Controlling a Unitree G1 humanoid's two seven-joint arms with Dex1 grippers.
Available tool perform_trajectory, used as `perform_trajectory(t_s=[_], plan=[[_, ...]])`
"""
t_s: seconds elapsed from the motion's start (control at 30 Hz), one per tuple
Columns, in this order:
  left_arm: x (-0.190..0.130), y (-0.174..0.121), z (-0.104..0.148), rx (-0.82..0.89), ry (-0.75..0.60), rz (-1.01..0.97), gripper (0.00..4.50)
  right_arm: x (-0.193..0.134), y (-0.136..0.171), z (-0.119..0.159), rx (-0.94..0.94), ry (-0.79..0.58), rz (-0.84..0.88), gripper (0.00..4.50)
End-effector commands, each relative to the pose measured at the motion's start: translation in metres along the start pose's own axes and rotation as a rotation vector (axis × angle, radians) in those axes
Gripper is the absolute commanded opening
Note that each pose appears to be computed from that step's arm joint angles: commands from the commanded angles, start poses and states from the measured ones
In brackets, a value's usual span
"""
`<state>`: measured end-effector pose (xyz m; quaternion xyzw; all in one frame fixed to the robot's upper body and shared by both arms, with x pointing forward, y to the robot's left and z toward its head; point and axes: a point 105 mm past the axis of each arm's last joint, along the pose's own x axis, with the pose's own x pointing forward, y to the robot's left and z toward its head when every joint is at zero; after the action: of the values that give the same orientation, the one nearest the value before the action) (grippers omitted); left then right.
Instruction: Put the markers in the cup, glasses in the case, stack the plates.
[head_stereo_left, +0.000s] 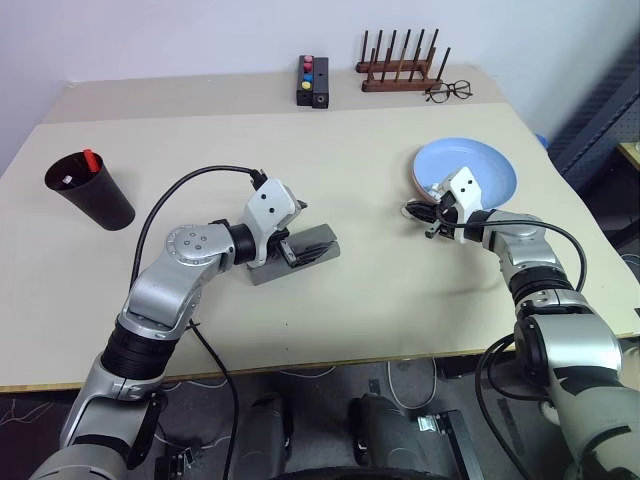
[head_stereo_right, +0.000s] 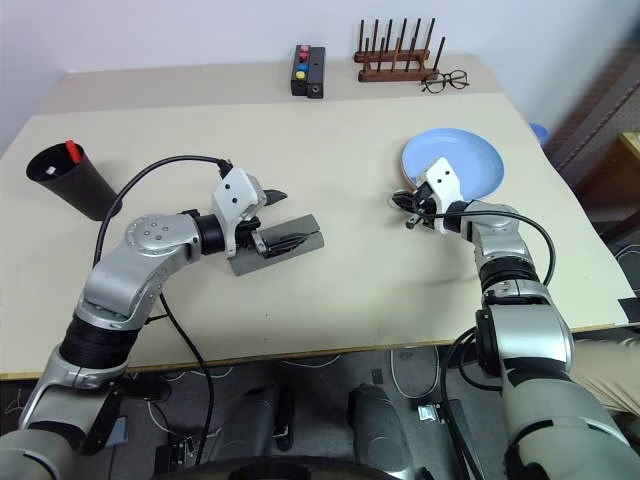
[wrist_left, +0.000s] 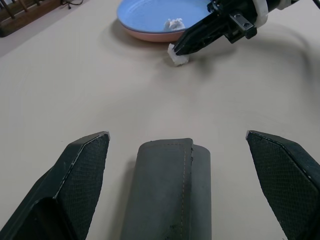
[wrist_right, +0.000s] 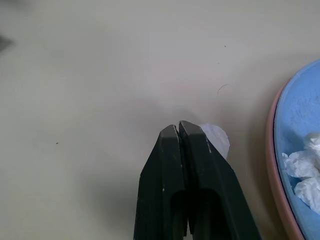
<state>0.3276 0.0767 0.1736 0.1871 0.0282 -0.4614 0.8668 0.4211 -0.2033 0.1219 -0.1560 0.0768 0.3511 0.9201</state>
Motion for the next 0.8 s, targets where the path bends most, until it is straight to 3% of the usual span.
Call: perform_trajectory(t_s=[0.03,0.23,0.27,0.33,0.57,0.8], plan=[[-0.0021,-0.0002,0.0129,0.04,-0.04,0.004,4.5,-0.0026,-0.0069,0.0191,-0.059,-0.045,-0.01,0.04],[-0.001,-0.0006,0.0132,0.041,-0.043,0.001,4.5,-0.0044,-0.003,0.0129,-0.085,-0.011,0.024,0.04],[-0.0009,-0.0006,0.0134,0.041,-0.044,0.0,4.5,-0.0045,-0.0025,0.0122,-0.075,-0.009,0.03,0.27],[-0.0006,-0.0007,0.0135,0.041,-0.044,0.0,4.5,-0.0046,-0.0008,0.0116,-0.069,-0.007,0.045,0.9],[-0.0006,-0.0011,0.0141,0.041,-0.045,-0.002,4.5,-0.0036,-0.0028,0.0137,-0.076,-0.016,0.02,4.47],[-0.0008,-0.0008,0.0146,0.041,-0.046,-0.001,4.5,-0.0033,-0.0039,0.0123,-0.079,-0.005,0.01,4.47]])
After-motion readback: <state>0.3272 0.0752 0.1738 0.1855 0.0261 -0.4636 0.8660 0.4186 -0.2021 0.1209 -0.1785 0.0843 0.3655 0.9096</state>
